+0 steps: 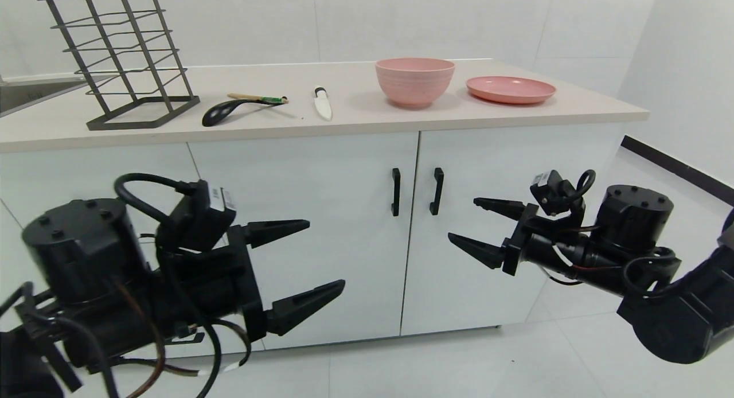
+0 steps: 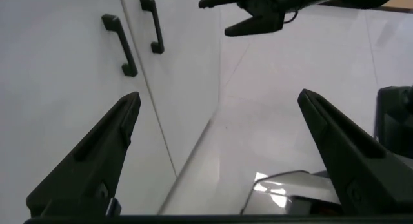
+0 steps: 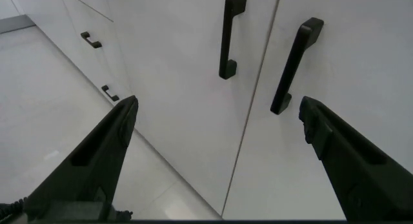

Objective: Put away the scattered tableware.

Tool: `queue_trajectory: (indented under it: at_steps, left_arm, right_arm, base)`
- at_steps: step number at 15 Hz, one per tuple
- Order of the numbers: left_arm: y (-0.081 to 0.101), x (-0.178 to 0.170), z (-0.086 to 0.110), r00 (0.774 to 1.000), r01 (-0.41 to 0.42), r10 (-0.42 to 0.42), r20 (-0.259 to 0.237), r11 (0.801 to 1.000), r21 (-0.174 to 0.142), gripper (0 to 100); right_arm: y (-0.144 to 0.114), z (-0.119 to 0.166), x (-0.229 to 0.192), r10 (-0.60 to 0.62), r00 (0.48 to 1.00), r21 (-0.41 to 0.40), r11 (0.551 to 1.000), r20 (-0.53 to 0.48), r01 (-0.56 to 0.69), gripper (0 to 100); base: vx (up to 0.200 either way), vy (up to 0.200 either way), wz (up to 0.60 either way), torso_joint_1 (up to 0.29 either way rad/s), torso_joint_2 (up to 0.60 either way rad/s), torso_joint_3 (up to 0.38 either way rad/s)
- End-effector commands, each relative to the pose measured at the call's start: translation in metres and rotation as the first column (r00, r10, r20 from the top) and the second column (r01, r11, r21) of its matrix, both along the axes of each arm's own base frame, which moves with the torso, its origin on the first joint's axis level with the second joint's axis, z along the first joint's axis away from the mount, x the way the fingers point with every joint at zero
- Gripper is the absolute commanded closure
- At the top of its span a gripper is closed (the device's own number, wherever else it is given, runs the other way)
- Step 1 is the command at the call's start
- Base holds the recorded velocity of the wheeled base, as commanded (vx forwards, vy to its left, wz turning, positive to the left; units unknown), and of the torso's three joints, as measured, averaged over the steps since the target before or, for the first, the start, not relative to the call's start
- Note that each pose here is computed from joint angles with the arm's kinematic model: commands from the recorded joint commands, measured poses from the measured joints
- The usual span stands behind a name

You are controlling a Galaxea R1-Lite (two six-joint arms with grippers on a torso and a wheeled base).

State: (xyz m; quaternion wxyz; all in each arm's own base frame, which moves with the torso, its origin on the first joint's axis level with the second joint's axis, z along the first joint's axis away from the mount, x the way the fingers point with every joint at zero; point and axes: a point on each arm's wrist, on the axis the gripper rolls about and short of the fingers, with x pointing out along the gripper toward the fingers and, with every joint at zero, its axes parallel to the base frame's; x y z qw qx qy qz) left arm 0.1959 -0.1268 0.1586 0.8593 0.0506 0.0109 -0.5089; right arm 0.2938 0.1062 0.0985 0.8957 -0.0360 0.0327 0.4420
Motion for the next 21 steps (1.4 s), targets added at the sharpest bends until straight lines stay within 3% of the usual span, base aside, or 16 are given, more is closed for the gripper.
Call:
queue_trajectory:
  at_steps: [1, 3, 6, 9, 14, 17, 21]
  left_arm:
    - [-0.028, 0.031, -0.04, 0.999, 0.043, -0.042, -0.017, 0.998, 0.046, 0]
    - [-0.037, 0.034, -0.04, 0.997, 0.082, -0.082, 0.006, 0.996, 0.031, 0]
    - [-0.055, 0.046, -0.026, 0.989, 0.116, -0.114, 0.089, 0.993, -0.022, 0]
    - [-0.058, 0.05, -0.035, 0.991, 0.114, -0.114, 0.068, 0.993, -0.006, 0]
    - [-0.061, 0.052, -0.033, 0.992, 0.111, -0.11, 0.065, 0.994, -0.012, 0]
    - [-0.062, 0.054, -0.026, 0.993, 0.106, -0.103, 0.063, 0.993, -0.043, 0]
    - [-0.066, 0.059, -0.022, 0.992, 0.108, -0.104, 0.075, 0.993, -0.057, 0]
  right_arm:
    - [0.002, -0.008, 0.011, 0.003, 1.0, 0.0, 1.0, -0.004, -0.003, 0]
    - [0.003, -0.01, 0.02, -0.003, 1.0, 0.004, 1.0, 0.008, 0.003, 0]
    - [0.008, -0.023, 0.043, 0.008, 1.0, 0.007, 1.0, 0.023, -0.008, 0]
    - [0.015, -0.031, 0.064, 0.024, 0.999, 0.018, 1.0, 0.048, -0.025, 0]
    - [0.02, -0.05, 0.081, 0.047, 0.998, 0.017, 0.999, 0.046, -0.048, 0]
    - [0.03, -0.049, 0.094, 0.077, 0.993, 0.028, 0.996, 0.092, -0.08, 0]
    - [0.042, -0.049, 0.096, 0.102, 0.989, 0.032, 0.994, 0.108, -0.106, 0]
  base:
    - [0.0, 0.0, 0.0, 0.0, 0.0, 0.0]
    - [0.0, 0.0, 0.0, 0.0, 0.0, 0.0]
    - [0.0, 0.0, 0.0, 0.0, 0.0, 0.0]
    - [0.0, 0.0, 0.0, 0.0, 0.0, 0.0]
    - [0.0, 0.0, 0.0, 0.0, 0.0, 0.0]
    - [0.0, 0.0, 0.0, 0.0, 0.0, 0.0]
    - [0.0, 0.0, 0.0, 0.0, 0.0, 0.0]
